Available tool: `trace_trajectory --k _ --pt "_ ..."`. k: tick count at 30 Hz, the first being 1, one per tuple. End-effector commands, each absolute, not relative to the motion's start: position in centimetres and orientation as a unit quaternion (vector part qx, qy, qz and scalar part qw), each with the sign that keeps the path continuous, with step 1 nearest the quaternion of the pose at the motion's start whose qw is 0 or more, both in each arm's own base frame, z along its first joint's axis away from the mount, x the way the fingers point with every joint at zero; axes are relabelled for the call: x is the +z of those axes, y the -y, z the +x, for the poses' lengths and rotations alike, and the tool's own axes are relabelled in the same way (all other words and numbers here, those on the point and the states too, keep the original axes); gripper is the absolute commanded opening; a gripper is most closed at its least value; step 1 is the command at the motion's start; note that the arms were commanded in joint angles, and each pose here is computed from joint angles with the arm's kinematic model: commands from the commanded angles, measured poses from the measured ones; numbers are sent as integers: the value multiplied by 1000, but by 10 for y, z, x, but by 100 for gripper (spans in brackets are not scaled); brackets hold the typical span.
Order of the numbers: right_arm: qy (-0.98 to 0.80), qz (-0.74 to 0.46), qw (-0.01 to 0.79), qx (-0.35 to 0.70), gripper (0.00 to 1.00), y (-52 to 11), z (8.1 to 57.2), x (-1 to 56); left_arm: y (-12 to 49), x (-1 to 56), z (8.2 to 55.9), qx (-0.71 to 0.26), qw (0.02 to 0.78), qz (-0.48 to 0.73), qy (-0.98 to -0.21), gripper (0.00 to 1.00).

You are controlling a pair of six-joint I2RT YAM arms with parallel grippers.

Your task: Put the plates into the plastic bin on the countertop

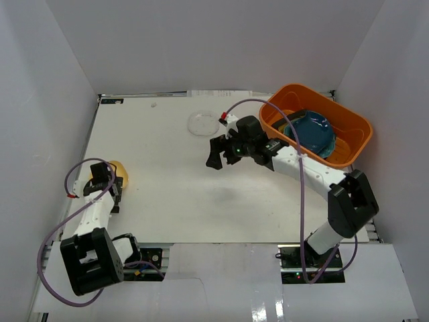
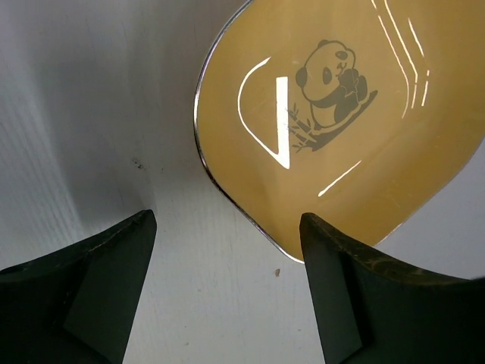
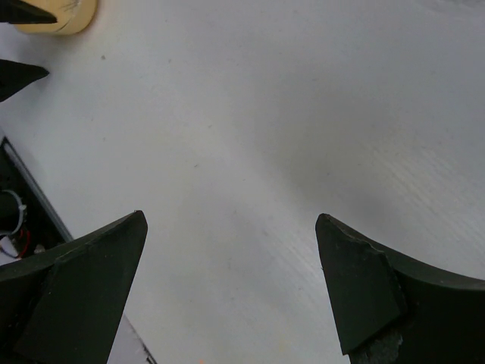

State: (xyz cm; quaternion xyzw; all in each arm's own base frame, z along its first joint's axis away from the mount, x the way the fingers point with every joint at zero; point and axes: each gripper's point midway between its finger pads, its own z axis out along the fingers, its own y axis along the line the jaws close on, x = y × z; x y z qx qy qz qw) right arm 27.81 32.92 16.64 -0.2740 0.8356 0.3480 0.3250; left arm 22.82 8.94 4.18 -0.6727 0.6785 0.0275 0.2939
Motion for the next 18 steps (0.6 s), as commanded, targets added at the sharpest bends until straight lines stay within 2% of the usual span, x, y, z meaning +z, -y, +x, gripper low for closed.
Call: trace_trajectory --k 1,5,6,8,9,10,12,13,15,16,18 --pt "-840 -283 366 284 98 -335 322 174 -97 41 240 22 303 -675 -673 87" --pt "-868 -252 386 187 91 -328 373 152 -104 39 251 21 304 -664 -683 77" --pt "-868 -229 409 164 88 -325 392 162 -105 35 253 21 302 -663 -685 68" --pt "-881 -195 407 139 84 -320 414 146 -104 32 256 14 300 -660 -689 62" --pt "-877 -175 429 127 83 -319 432 160 -103 28 255 13 295 -659 -692 58" --pt "-880 -162 431 119 82 -317 443 158 -103 28 256 11 295 -659 -692 48" --pt "-892 -144 416 97 81 -316 459 135 -104 27 256 7 299 -655 -694 40" --pt "-888 -132 429 98 82 -320 472 144 -104 29 257 6 302 -652 -696 30" --pt "-899 -102 415 91 84 -315 488 121 -106 34 260 5 315 -641 -700 21" --pt "-901 -89 413 95 84 -317 498 114 -107 37 262 2 324 -637 -700 9" --pt "-905 -59 407 113 84 -313 512 107 -106 41 264 -3 332 -628 -704 0"
